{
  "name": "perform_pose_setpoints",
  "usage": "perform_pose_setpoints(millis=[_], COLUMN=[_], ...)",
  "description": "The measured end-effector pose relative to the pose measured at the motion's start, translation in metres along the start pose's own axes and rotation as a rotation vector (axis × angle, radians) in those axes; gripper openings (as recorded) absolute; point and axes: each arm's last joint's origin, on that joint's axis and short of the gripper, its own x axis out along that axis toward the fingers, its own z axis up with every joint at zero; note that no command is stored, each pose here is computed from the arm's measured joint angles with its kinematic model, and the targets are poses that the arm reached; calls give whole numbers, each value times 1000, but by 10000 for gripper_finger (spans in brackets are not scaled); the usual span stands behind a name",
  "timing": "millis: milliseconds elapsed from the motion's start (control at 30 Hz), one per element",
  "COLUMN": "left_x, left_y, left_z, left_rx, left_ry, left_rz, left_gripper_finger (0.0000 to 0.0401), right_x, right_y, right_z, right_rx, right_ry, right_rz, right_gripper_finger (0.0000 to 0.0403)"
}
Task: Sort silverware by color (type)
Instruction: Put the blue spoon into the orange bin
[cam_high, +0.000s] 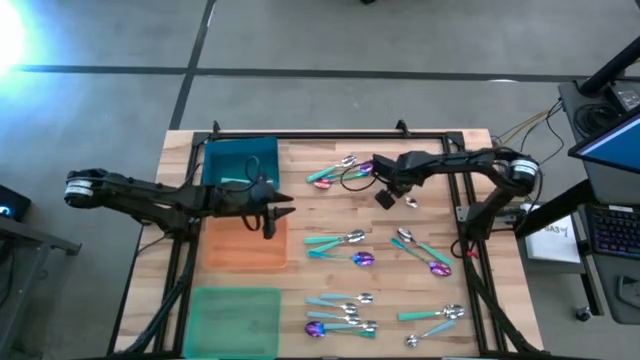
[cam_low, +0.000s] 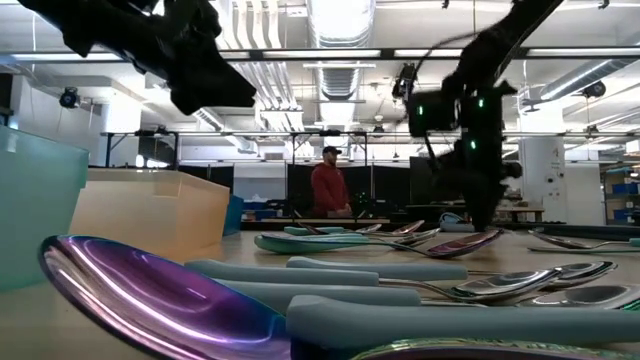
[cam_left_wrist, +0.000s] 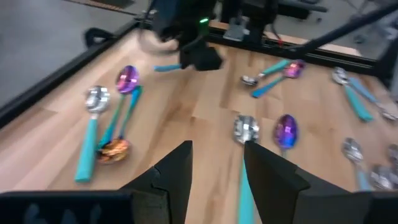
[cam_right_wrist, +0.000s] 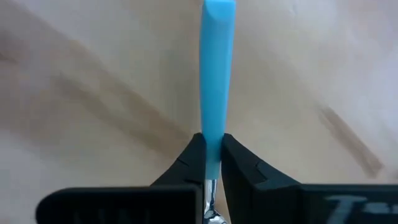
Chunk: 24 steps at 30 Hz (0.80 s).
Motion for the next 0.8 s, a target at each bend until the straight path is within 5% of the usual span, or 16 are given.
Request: perform_pose_setpoints(millis=[233,533,800], left_x=[5,18,49], left_y=[5,11,3], left_z=[-14,-57,-61], left_rx=[-7,-105,-246], left_ry=[-73,-441,-456], left_rz=[101,26,-97], left_gripper_finger=[129,129,150], right_x=[-39,-93,-110], right_y=[2,45,95], right_z=[4,9,-5], right_rx=[12,-134,-259], right_ry=[-215,-618,-779], right_rz=[175,560,721], right_gripper_finger=[15,15,15])
